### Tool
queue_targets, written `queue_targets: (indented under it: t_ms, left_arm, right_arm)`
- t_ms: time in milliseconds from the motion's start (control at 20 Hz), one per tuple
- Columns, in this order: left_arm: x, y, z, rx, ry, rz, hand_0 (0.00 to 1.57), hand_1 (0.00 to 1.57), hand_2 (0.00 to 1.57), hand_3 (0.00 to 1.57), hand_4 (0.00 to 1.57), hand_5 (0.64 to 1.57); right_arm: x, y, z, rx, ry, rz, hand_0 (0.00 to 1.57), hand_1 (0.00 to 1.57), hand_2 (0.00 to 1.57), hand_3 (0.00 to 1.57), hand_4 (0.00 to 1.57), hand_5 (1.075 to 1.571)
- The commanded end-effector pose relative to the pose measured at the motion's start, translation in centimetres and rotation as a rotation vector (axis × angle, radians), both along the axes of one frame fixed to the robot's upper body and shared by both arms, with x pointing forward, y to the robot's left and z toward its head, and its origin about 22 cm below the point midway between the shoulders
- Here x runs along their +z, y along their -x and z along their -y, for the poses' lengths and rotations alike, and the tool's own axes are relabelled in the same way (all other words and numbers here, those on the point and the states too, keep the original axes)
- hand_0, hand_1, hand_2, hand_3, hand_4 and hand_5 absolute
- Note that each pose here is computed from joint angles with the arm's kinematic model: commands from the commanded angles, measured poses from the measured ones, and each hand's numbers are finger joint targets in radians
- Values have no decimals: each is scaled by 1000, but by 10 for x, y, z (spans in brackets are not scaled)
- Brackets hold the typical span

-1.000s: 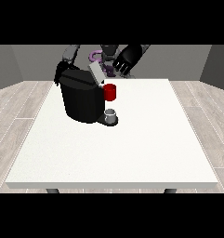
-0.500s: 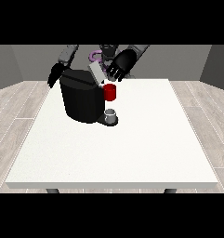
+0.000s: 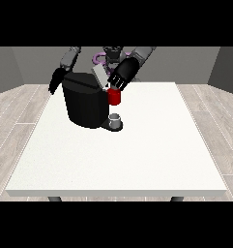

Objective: Insert the coffee pod into the coffee machine and close the lid

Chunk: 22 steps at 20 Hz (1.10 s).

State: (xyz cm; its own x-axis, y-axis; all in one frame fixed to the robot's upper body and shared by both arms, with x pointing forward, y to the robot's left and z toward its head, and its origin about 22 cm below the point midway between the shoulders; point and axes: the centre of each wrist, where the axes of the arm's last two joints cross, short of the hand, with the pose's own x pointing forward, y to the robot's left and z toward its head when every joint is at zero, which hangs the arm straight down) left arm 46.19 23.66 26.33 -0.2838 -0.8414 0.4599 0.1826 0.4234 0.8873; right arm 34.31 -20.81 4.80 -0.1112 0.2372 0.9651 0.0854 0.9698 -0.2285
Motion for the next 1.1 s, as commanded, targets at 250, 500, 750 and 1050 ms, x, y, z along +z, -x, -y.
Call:
queue_targets:
  t_ms: [250, 500, 750, 1050]
  left_arm:
    - [-6, -4, 13, -3, 0, -28, 1192, 1192, 1248, 1202, 420, 1571]
    - [3, -2, -1, 15, -13, 24, 1204, 1204, 1255, 1198, 411, 1571]
    - [9, -2, -3, 17, 9, 64, 1205, 1205, 1249, 1198, 368, 1571]
    - [37, 2, 5, -30, 2, 113, 1189, 1189, 1207, 1172, 362, 1571]
  right_arm:
    - [0, 1, -11, 1, -10, 12, 0, 0, 0, 0, 36, 1571]
    - [11, -5, 3, 5, 5, 11, 0, 0, 0, 0, 0, 1571]
    - [18, -7, 1, 8, -29, 24, 0, 0, 0, 0, 0, 1571]
    - [10, -12, 17, -28, -8, 39, 0, 0, 0, 0, 0, 1571]
